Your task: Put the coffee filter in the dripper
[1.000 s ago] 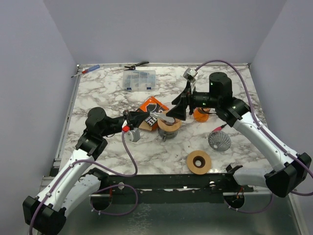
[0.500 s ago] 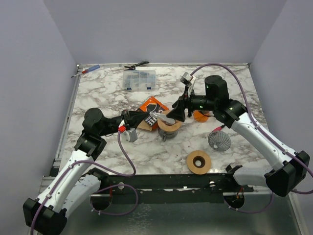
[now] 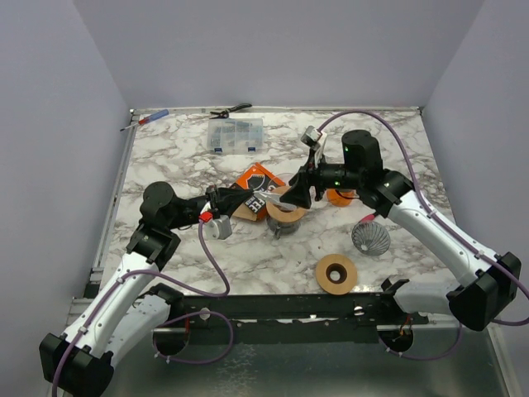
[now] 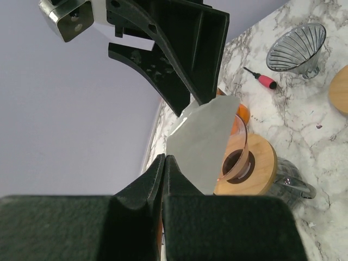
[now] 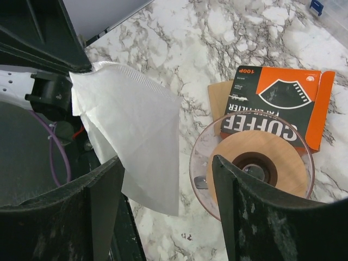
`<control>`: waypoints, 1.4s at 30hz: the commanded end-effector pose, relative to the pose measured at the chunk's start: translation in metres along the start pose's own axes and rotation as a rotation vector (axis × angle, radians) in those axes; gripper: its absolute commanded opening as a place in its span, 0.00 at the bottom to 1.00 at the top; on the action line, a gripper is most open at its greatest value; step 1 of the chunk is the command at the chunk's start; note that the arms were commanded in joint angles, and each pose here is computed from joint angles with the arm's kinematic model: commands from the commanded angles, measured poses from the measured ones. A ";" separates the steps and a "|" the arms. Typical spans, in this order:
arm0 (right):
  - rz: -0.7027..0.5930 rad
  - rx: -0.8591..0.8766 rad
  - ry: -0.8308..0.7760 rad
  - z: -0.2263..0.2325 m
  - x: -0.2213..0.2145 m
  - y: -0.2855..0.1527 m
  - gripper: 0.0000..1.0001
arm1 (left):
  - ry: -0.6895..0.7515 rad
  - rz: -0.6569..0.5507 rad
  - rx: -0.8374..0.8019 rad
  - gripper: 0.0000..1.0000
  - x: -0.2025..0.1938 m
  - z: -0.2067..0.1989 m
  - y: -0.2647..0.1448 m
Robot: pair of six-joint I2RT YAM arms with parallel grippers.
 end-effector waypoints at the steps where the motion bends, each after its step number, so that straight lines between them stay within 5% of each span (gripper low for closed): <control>1: -0.018 -0.019 -0.036 0.002 0.000 -0.002 0.70 | 0.007 -0.034 -0.027 0.00 0.008 -0.003 0.000; 13: -0.084 -0.095 -0.100 0.000 0.008 -0.007 0.68 | -0.008 -0.047 -0.042 0.00 0.010 -0.004 0.001; 23: -0.137 -0.029 -0.110 0.013 0.018 -0.002 0.48 | -0.016 -0.069 -0.064 0.00 0.017 -0.007 0.002; 30: -0.155 -0.032 -0.116 0.016 0.019 -0.007 0.03 | -0.032 -0.071 -0.072 0.04 0.016 -0.008 0.002; 33: -0.156 -0.052 -0.109 0.015 0.017 -0.009 0.00 | -0.035 -0.069 -0.066 0.08 0.017 -0.008 0.002; 36: -0.155 -0.084 -0.092 0.011 0.018 -0.012 0.00 | -0.046 -0.063 -0.053 0.50 0.015 -0.006 0.002; 38: -0.156 -0.116 -0.076 0.008 0.019 -0.014 0.00 | -0.045 -0.060 -0.042 0.96 0.015 -0.004 0.002; 42: -0.166 -0.202 -0.041 -0.003 0.024 -0.020 0.00 | -0.025 -0.052 0.010 0.99 0.019 0.004 -0.002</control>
Point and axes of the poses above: each gripper's point midway between its finger pads, its own y axis out along the fingers, its own z axis along the line the jaws close on, x = y × z, the point moved 1 cm from there along -y, back along the fingers, and after that the axes turned 12 degrees about -y, right-handed, at the moved point
